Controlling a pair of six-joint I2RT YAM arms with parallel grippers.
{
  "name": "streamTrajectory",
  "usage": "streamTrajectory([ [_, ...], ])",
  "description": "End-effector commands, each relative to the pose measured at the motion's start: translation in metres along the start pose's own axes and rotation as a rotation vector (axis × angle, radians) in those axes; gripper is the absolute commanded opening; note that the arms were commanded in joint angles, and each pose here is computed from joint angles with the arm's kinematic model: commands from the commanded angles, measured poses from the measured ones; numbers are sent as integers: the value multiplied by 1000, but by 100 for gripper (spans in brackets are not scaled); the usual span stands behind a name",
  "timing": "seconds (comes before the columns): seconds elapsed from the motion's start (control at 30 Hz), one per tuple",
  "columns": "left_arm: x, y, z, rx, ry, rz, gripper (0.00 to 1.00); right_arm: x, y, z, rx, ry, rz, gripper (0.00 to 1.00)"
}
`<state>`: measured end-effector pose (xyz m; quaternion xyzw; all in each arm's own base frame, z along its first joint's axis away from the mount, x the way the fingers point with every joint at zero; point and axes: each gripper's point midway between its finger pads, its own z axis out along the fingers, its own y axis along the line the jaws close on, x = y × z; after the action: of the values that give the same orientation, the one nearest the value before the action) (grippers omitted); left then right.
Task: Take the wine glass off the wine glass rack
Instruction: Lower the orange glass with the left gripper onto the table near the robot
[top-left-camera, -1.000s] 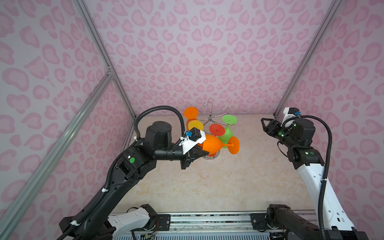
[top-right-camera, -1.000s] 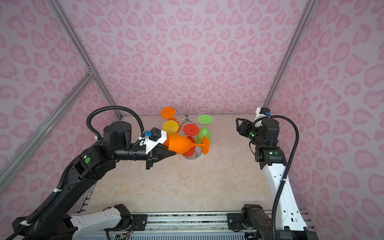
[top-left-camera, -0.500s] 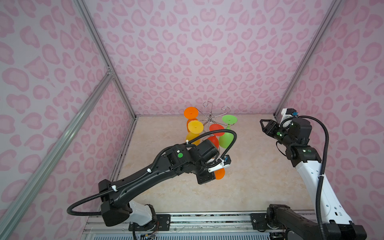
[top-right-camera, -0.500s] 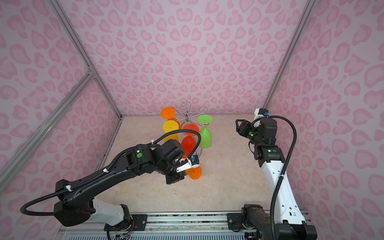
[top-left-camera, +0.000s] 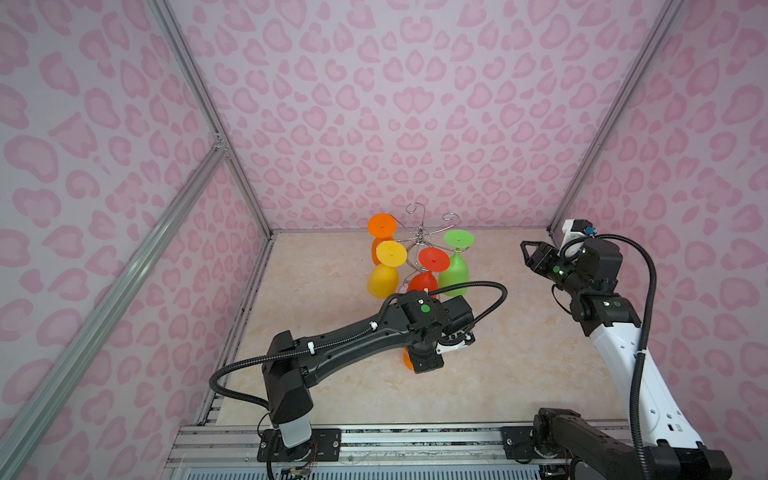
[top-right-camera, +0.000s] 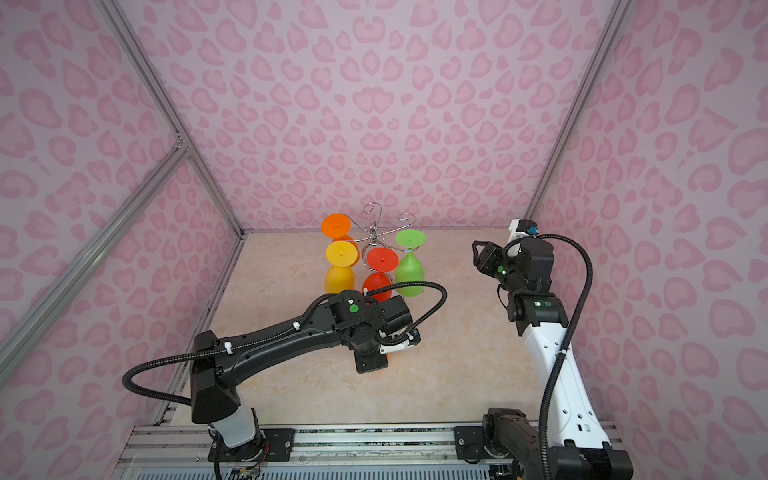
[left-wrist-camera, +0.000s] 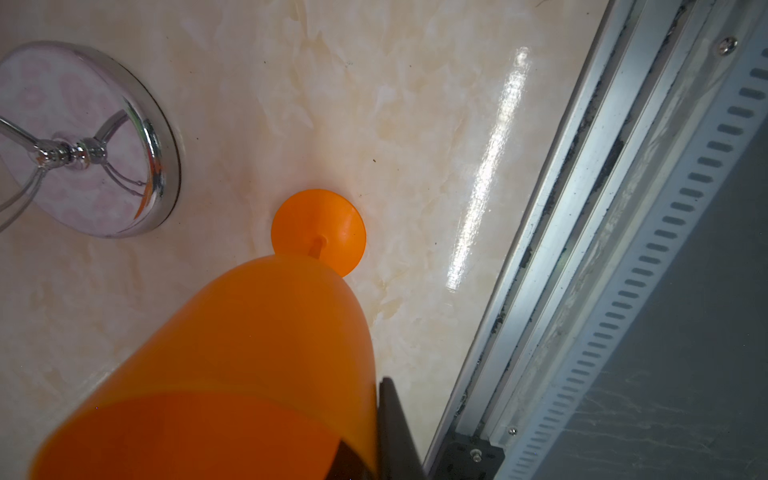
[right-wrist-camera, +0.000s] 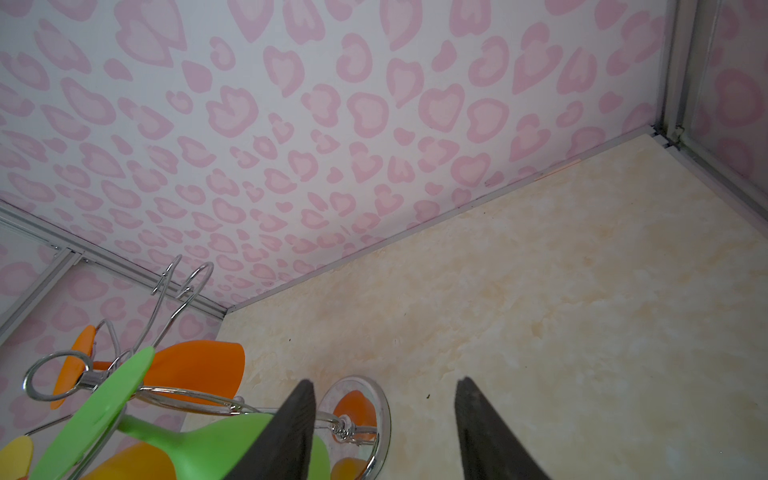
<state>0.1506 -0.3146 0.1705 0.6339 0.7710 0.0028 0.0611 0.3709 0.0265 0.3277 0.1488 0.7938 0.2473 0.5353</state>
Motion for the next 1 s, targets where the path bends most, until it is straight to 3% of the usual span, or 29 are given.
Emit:
streamTrajectory([
  [0.0, 6, -1, 2, 3, 50, 16, 2, -6, 1, 0, -9, -26, -15, 54],
  [0.53, 8, -1, 23, 6, 109, 21, 2, -6, -1, -2, -8, -31, -13, 53],
  [0.7, 4, -4, 17, 28, 78, 22, 20, -6, -2, -3, -6, -31, -12, 53],
  [0.97, 5, 5, -3, -31, 39, 11, 41, -4, -1, -3, -16, -23, -1, 53],
])
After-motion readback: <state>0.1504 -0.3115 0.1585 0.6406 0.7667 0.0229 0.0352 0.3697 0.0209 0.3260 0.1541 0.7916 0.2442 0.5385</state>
